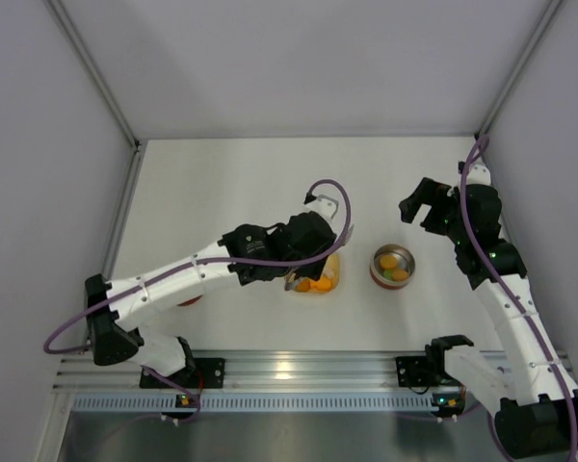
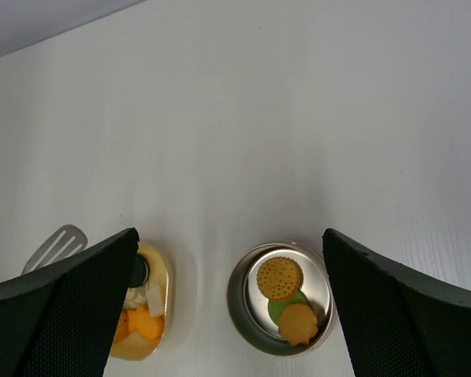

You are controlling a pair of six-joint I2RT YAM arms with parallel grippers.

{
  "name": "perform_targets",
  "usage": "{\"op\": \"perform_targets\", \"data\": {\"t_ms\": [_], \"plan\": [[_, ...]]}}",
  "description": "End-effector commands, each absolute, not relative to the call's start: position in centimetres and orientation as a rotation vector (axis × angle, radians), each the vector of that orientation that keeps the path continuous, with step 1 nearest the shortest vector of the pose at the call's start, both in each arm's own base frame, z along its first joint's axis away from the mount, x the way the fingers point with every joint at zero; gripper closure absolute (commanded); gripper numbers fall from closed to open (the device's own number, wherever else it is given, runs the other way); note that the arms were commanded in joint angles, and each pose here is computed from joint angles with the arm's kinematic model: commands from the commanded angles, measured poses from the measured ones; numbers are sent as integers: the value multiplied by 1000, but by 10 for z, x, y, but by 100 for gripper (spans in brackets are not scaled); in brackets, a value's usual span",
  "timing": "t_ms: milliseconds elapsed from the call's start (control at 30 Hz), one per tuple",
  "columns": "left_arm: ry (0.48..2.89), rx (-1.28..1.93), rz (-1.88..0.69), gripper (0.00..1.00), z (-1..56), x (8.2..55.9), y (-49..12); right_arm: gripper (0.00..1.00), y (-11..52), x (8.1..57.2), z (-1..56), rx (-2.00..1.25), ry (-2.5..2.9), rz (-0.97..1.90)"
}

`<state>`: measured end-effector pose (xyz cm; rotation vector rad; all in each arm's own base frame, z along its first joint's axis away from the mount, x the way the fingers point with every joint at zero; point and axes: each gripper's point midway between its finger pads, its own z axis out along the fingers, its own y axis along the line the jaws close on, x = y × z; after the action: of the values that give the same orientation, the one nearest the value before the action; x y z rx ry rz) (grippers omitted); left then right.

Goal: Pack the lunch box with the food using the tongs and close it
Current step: Place the fake food in the packing box, then pick up the fake food from the plate.

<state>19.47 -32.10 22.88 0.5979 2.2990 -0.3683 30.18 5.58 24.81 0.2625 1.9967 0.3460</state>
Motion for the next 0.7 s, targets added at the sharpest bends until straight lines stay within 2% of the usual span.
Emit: {"op": "perform_targets", "data": {"t_ms": [0, 367, 667], "plan": [[2352, 534, -239, 45, 207, 192, -293, 1, 55, 303, 264, 254, 1957, 344], [2421, 530, -117, 43, 164, 193, -284, 0, 57, 305, 259, 253, 1967, 355], [2466, 537, -120, 42, 143, 196, -286, 1, 56, 305, 261, 246, 1963, 350]]}}
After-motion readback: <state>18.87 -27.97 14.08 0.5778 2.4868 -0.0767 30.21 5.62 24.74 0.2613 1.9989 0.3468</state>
